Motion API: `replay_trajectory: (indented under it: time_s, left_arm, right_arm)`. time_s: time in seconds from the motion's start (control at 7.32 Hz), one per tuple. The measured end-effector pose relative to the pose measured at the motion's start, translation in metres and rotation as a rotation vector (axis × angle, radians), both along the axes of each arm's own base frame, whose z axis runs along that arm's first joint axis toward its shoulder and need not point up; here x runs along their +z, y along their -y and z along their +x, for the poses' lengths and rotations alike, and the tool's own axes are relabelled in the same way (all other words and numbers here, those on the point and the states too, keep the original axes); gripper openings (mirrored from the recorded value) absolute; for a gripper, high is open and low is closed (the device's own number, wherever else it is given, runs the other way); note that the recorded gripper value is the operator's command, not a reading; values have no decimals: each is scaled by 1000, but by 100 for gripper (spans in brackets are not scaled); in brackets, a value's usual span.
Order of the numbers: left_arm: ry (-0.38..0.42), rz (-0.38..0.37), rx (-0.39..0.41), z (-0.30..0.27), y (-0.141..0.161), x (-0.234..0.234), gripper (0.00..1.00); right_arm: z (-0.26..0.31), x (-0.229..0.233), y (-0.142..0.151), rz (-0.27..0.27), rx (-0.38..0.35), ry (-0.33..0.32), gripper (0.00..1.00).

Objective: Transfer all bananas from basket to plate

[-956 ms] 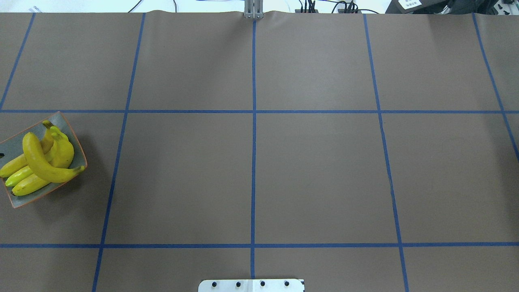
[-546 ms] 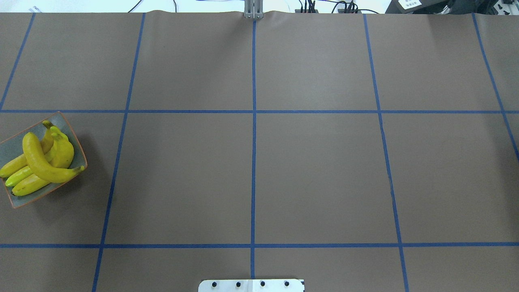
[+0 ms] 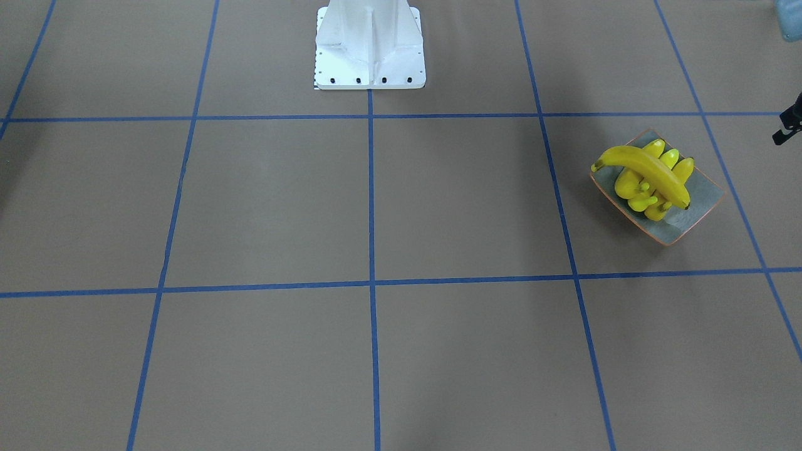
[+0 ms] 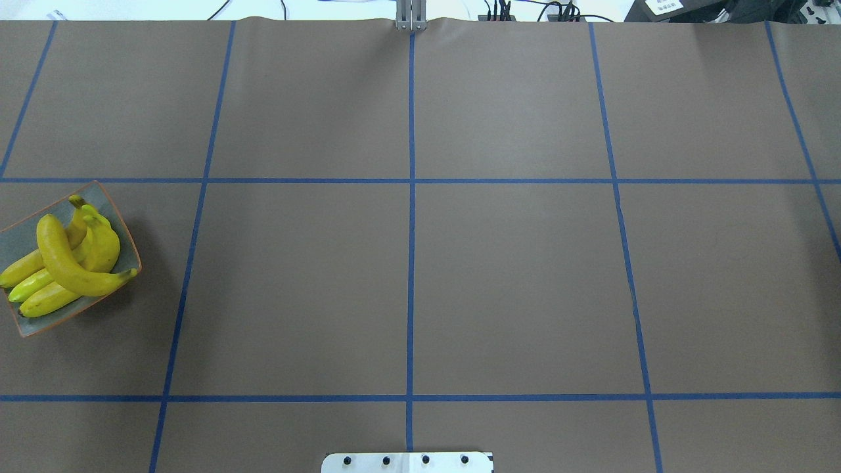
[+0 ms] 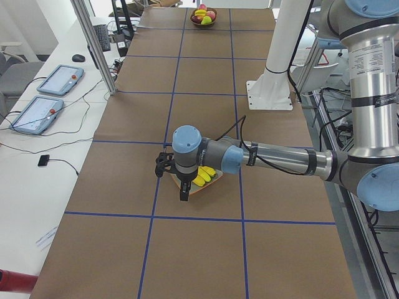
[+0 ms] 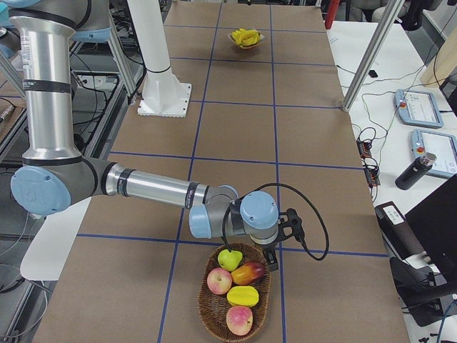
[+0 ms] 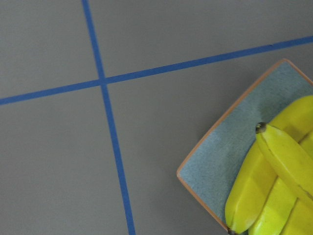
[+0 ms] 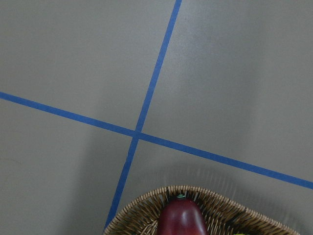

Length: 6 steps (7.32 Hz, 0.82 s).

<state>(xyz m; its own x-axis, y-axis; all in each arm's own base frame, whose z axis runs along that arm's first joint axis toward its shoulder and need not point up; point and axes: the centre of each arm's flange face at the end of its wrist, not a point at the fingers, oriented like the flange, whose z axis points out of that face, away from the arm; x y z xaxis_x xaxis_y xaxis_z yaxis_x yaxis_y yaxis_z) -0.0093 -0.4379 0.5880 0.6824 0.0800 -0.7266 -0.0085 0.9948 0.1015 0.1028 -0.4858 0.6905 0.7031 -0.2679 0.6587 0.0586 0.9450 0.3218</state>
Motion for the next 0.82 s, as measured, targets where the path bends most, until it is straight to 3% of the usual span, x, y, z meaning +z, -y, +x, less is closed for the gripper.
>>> replay_trajectory:
  time_s: [0.27,0.68,0.82]
  left_arm:
    - [1,-14,23,-10,-3,16,100]
    - [6,-73,-39,-42,-19,37,100]
    - [7,-97,-61,-51,-30,46,100]
  right_arm:
    - [0,3,-2,-26,2,-1,100]
    - [2,-7,6,-135,23,-4,99]
    - [2,-18,8,-178,60,-13,99]
